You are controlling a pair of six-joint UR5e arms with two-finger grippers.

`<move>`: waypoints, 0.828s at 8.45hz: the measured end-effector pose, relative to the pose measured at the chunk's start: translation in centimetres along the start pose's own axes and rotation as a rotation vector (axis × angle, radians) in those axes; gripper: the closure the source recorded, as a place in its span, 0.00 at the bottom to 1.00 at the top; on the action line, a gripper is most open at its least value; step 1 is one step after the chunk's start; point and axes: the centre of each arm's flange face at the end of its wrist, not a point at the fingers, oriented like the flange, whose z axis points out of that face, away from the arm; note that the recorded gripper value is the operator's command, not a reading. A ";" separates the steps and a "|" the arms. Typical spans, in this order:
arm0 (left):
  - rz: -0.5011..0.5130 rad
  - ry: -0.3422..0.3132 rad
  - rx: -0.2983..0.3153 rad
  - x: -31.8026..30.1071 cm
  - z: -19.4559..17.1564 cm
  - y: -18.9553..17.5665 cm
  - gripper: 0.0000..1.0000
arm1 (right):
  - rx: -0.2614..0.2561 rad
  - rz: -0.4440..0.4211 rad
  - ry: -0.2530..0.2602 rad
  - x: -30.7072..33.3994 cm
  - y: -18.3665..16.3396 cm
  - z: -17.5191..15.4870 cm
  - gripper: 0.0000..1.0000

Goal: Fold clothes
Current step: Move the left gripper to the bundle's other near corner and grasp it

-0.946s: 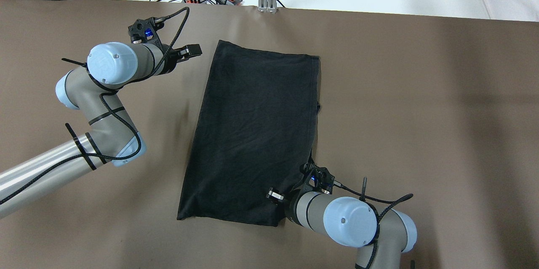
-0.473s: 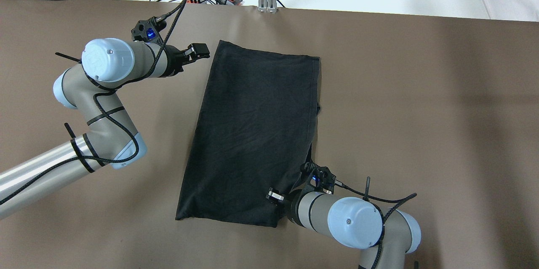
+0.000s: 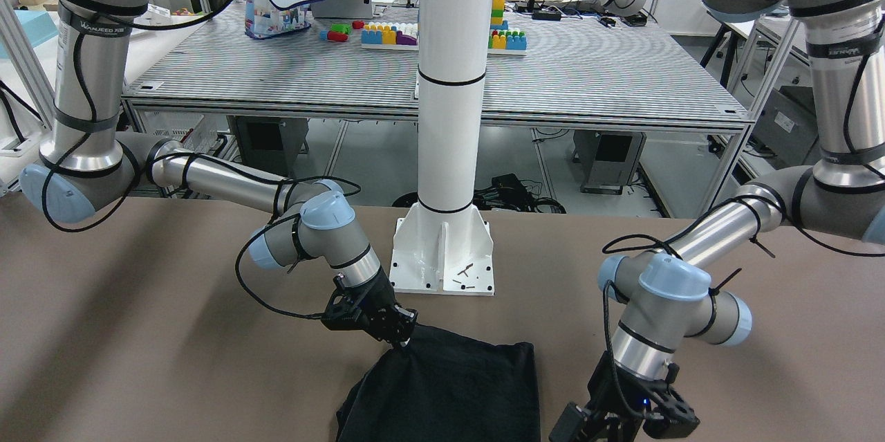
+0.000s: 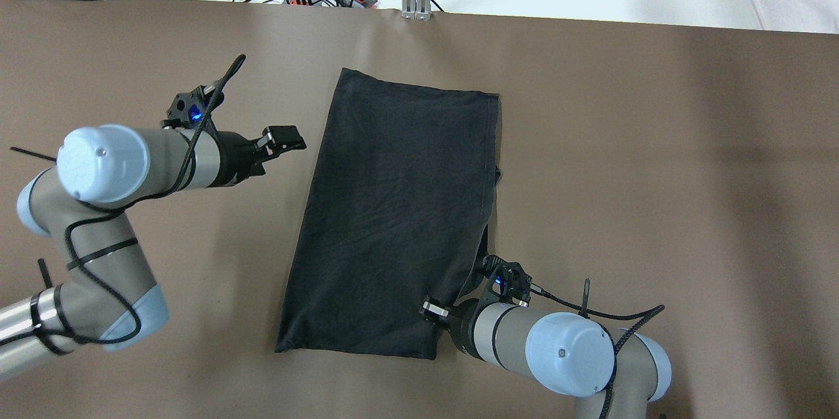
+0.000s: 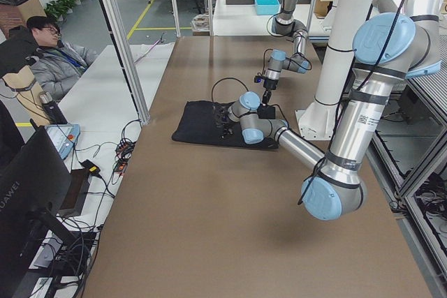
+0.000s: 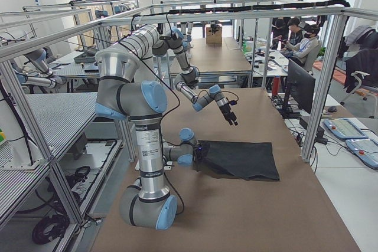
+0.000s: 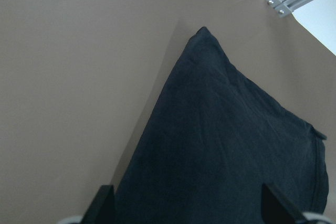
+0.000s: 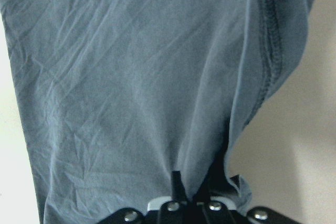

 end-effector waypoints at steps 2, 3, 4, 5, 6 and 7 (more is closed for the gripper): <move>-0.087 0.030 -0.041 -1.2 -3.1 5.2 0.00 | 0.002 0.000 -0.001 0.0 0.0 -0.1 1.00; -0.128 0.043 -0.049 -1.2 -3.5 8.6 0.00 | 0.005 0.000 -0.004 0.0 0.0 -0.2 1.00; -0.145 0.051 -0.051 -1.4 -3.4 11.9 0.00 | 0.008 0.000 -0.005 0.0 -0.1 -0.2 1.00; -0.144 0.046 -0.051 -2.1 -3.2 14.7 0.00 | 0.011 0.000 -0.004 0.1 -0.3 -0.2 1.00; -0.134 0.030 -0.050 -3.4 -3.0 17.2 0.00 | 0.014 0.000 -0.003 0.3 -0.4 -0.3 1.00; -0.120 0.010 -0.048 -5.1 -2.8 19.3 0.00 | 0.017 -0.001 -0.002 0.3 -0.4 -0.3 1.00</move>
